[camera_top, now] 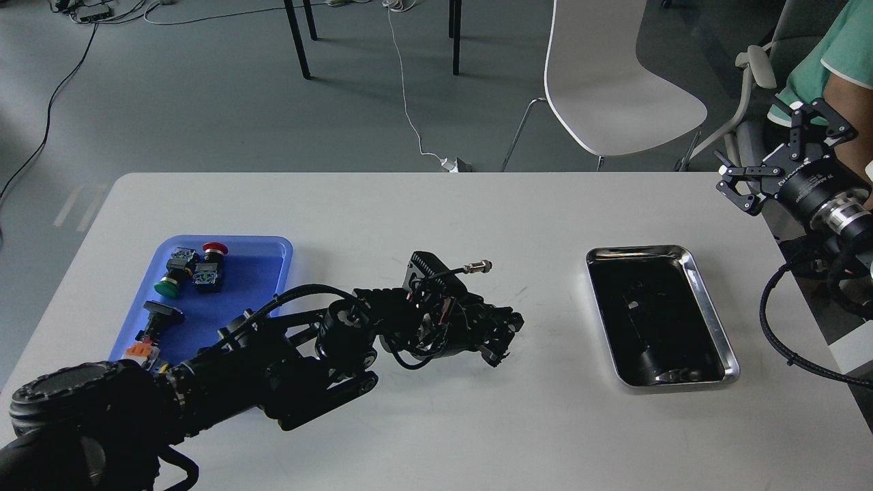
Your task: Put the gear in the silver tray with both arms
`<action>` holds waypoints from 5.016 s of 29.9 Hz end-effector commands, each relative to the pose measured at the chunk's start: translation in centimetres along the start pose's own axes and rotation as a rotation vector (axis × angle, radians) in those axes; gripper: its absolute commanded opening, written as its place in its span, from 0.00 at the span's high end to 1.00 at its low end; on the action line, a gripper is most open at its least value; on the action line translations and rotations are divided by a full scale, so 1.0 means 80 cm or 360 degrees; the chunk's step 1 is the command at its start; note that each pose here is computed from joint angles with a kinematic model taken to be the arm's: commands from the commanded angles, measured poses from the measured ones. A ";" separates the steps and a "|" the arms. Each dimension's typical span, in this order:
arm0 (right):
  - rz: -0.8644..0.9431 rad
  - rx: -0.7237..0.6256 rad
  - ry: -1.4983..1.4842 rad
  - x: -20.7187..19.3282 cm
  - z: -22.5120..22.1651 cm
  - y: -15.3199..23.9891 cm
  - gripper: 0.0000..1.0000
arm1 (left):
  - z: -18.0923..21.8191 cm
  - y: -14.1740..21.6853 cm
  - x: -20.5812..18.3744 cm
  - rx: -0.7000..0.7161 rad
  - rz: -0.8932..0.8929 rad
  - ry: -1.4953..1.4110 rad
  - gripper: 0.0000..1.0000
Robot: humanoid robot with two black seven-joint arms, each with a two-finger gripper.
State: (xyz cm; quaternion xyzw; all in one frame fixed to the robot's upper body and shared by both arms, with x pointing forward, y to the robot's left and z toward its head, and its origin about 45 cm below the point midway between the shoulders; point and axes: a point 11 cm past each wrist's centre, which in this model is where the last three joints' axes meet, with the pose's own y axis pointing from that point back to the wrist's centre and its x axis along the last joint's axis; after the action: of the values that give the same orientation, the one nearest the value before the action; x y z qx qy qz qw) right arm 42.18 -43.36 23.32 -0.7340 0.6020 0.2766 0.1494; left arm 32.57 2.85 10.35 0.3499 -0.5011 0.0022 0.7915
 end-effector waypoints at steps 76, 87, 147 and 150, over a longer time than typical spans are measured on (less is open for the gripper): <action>-0.1099 -0.0885 0.1759 -0.306 0.202 -0.099 0.04 | -0.311 0.360 0.113 0.0159 0.1925 0.2534 0.02; -0.1274 -0.1311 0.2723 -0.334 0.262 -0.092 0.04 | -0.314 0.367 0.105 0.0168 0.1954 0.2519 0.02; -0.1451 -0.1811 0.3018 -0.275 0.326 -0.047 0.35 | -0.318 0.384 0.107 0.0173 0.2024 0.2457 0.02; -0.1454 -0.1807 0.3025 -0.277 0.327 -0.048 0.41 | -0.318 0.384 0.106 0.0173 0.2021 0.2459 0.02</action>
State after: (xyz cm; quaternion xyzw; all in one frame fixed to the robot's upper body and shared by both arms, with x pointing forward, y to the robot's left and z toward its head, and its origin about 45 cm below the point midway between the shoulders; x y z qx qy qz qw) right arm 37.24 -10.41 14.87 -0.7524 -0.0522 -0.2268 -0.6162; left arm 46.06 37.23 27.63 -0.0445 0.0568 0.6745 0.7348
